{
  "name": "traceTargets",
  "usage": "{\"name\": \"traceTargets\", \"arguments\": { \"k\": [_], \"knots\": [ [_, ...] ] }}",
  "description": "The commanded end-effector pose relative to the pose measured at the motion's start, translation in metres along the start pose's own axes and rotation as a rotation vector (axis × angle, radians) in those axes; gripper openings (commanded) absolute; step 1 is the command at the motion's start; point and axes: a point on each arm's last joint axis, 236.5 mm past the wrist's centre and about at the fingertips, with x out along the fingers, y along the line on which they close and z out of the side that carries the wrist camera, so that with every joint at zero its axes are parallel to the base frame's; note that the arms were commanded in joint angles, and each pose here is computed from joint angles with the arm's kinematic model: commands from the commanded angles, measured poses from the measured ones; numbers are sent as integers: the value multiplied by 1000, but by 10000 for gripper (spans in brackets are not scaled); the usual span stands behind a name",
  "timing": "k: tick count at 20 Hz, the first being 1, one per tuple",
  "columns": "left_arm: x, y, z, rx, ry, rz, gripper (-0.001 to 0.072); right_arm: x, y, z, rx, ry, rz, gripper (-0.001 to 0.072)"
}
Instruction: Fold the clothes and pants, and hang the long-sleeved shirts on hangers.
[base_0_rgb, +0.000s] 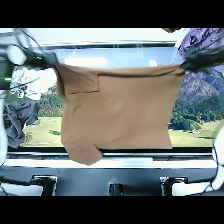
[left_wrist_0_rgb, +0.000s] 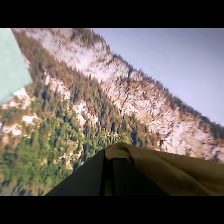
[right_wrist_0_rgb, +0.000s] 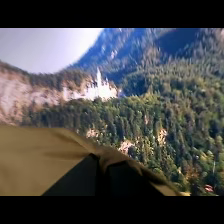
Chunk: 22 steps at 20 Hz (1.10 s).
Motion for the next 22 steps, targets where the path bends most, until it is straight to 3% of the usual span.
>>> {"name": "traceTargets", "arguments": {
  "k": [1, 3, 5, 6, 7, 8, 9, 10, 11, 14, 16, 18, 22],
  "knots": [
    [98, 0, -42, 0, 93, 2, 20, 120, -29, -14, 87, 110, -44, 28],
    [122, 3, -62, 3, 141, 15, 20, 161, -36, -19, 139, 116, -51, 32],
    [133, 5, -76, 1, 181, 22, 25, 185, -40, -26, 198, 133, -48, 94],
    [135, 5, -82, -7, 199, 20, 83, 192, -40, -30, 218, 148, -41, 98],
    [134, 5, -85, -13, 214, 18, 218, 194, -40, -34, 228, 163, -37, 161],
    [130, 6, -86, -16, 227, 20, 418, 192, -41, -37, 229, 178, -37, 237],
    [124, 8, -87, -19, 246, 26, 537, 185, -43, -37, 219, 189, -33, 312],
    [114, 13, -86, -23, 272, 38, 545, 173, -46, -39, 201, 208, -22, 420],
    [101, 19, -83, -32, 296, 52, 545, 157, -50, -40, 168, 227, -7, 484],
    [52, 52, -73, -11, 337, 87, 545, 90, -86, -46, 45, 288, 5, 487],
    [21, 75, -68, -10, 353, 107, 544, 47, -104, -36, 101, 232, 87, 480],
    [-3, 96, -71, -60, 372, 115, 544, 17, -135, -47, 207, 201, 103, 483],
    [-30, 120, -127, -166, 476, 86, 543, 10, -181, -148, 490, 310, 150, 490]
  ]
}}
